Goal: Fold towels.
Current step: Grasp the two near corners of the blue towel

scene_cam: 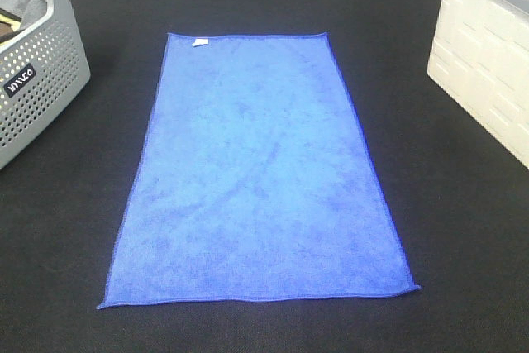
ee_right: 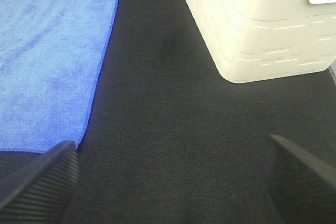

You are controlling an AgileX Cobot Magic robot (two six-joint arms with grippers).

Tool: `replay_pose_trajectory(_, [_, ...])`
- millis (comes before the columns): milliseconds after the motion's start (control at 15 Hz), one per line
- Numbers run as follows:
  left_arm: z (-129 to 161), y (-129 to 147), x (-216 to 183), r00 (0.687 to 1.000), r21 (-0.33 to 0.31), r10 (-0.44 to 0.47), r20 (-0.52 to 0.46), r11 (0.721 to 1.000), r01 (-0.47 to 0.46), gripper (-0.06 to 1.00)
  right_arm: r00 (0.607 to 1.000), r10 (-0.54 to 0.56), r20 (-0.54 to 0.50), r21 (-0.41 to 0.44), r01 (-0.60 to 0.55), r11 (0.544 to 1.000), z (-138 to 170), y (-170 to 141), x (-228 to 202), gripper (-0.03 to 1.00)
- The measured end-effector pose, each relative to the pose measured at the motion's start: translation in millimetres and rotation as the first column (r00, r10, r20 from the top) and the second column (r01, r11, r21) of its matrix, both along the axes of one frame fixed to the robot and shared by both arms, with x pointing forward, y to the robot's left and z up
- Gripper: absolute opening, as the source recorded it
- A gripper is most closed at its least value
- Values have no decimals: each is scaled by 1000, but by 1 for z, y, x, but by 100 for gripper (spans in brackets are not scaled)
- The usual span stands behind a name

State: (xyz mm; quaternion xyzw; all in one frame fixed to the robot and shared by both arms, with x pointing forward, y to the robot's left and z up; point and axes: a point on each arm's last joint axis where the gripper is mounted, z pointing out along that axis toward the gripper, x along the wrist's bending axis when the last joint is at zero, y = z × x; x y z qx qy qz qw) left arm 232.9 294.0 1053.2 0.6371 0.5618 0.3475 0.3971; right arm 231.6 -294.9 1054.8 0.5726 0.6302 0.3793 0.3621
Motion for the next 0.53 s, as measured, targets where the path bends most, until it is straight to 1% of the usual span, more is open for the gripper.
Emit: replay_pose_trajectory(533, [0, 0, 0, 1000, 0, 0, 0, 1000, 0, 61, 1000, 0, 0, 0, 0, 1000, 0, 0, 0, 89])
